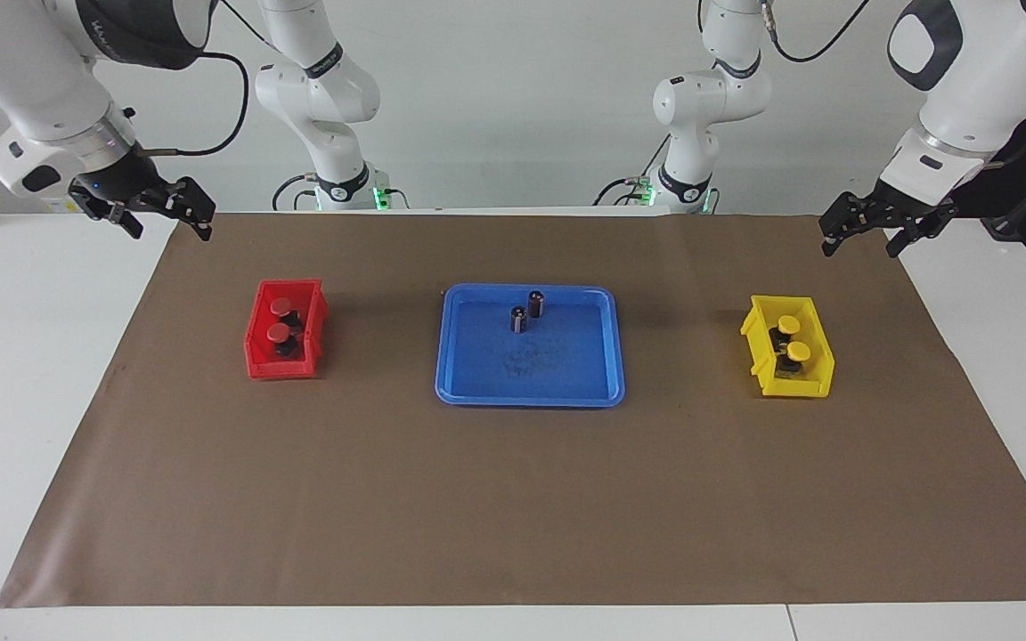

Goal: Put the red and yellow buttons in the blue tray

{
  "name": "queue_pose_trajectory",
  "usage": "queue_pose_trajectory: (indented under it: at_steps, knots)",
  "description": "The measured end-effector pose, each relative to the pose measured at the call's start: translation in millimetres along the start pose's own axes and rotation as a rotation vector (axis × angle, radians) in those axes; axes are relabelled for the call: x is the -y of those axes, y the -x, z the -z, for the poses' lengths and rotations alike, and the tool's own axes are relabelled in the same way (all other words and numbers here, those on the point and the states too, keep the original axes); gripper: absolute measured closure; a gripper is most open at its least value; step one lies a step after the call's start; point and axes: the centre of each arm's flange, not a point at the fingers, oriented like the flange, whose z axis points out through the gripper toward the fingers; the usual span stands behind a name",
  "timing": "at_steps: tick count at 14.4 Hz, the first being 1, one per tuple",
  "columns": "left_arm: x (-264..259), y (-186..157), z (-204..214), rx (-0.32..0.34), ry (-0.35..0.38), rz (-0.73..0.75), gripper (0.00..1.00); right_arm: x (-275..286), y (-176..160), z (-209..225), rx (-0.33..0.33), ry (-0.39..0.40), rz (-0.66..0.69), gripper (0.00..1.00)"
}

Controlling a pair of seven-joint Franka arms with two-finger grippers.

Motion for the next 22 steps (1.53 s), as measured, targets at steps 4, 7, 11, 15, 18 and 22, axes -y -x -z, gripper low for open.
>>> queue_pose_trajectory:
  at_steps: [4, 7, 11, 15, 18, 22]
  knots:
    - [0, 1, 1, -0.001, 0.000, -0.001, 0.00, 0, 0, 0, 0.000, 0.000, 0.000, 0.00]
    - [-1, 5, -2, 0.026, 0.001, -0.001, 0.00, 1, 0, 0, 0.000, -0.001, 0.002, 0.00]
    - [2, 12, -3, 0.058, 0.001, 0.052, 0.00, 21, -5, 2, -0.034, -0.014, 0.037, 0.00]
    - [7, 16, -13, 0.054, -0.001, 0.003, 0.00, 52, -28, -42, -0.090, -0.016, 0.090, 0.00]
    - [17, 23, -33, 0.019, -0.008, -0.038, 0.00, 70, -45, -111, -0.118, -0.028, 0.113, 0.03]
    - [16, 24, -59, 0.001, -0.013, -0.051, 0.00, 72, -42, -179, -0.094, -0.027, 0.113, 0.32]
